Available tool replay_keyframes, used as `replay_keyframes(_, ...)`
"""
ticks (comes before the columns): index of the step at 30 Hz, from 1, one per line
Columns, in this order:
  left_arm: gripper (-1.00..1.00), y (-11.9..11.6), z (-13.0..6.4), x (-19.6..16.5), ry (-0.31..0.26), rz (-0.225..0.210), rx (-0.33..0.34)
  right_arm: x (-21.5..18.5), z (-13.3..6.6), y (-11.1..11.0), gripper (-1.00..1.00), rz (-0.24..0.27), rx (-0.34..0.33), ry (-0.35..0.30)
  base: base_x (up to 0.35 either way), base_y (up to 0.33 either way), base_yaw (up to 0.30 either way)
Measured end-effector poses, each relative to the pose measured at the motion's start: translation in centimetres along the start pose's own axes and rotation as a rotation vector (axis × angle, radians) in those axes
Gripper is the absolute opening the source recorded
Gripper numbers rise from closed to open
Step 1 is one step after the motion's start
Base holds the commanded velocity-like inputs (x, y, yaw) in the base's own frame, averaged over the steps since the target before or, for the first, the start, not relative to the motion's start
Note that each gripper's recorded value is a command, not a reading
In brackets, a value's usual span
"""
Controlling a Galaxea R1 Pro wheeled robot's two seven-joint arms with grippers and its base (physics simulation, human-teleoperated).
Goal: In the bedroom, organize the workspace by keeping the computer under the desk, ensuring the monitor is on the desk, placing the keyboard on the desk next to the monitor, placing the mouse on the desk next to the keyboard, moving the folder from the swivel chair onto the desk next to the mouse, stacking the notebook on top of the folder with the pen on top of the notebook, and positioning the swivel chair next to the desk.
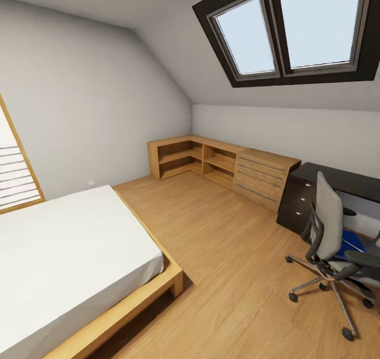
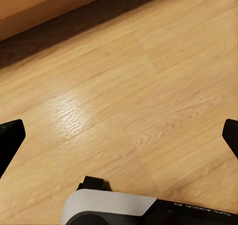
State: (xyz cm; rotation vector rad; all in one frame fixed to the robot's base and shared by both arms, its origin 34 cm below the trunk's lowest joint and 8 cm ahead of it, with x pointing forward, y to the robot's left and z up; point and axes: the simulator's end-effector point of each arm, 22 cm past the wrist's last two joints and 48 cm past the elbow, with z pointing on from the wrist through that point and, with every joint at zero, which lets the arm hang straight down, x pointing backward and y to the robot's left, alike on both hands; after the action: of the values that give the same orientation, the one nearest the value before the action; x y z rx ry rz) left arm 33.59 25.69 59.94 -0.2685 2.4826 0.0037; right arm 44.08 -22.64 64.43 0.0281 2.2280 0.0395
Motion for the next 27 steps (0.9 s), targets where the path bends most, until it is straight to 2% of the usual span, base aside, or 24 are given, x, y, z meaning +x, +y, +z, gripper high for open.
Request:
replay_keyframes(9, 1.00, -0.06, 0.03, -0.31, -0.008, 0.000, 0.002, -0.31, 0.02, -0.07, 1.00, 0.002, 0.003, -0.007, 0.000, 0.000, -0.231)
replay_keyframes(16, 1.00, -0.09, 0.05, -0.42, -0.011, 0.000, 0.002, -0.44, 0.05, -0.08, 1.00, 0.002, 0.003, -0.010, -0.118, 0.037, -0.279)
replay_keyframes(22, 1.00, -0.05, 0.02, -0.24, -0.007, -0.001, 0.001, -0.21, 0.03, -0.08, 1.00, 0.002, 0.003, -0.004, -0.121, 0.219, -0.217)
replay_keyframes(27, 1.00, -0.08, 0.00, -0.05, -0.002, 0.000, 0.002, 0.02, 0.00, -0.09, 1.00, 0.002, 0.003, 0.001, 0.054, 0.270, -0.162)
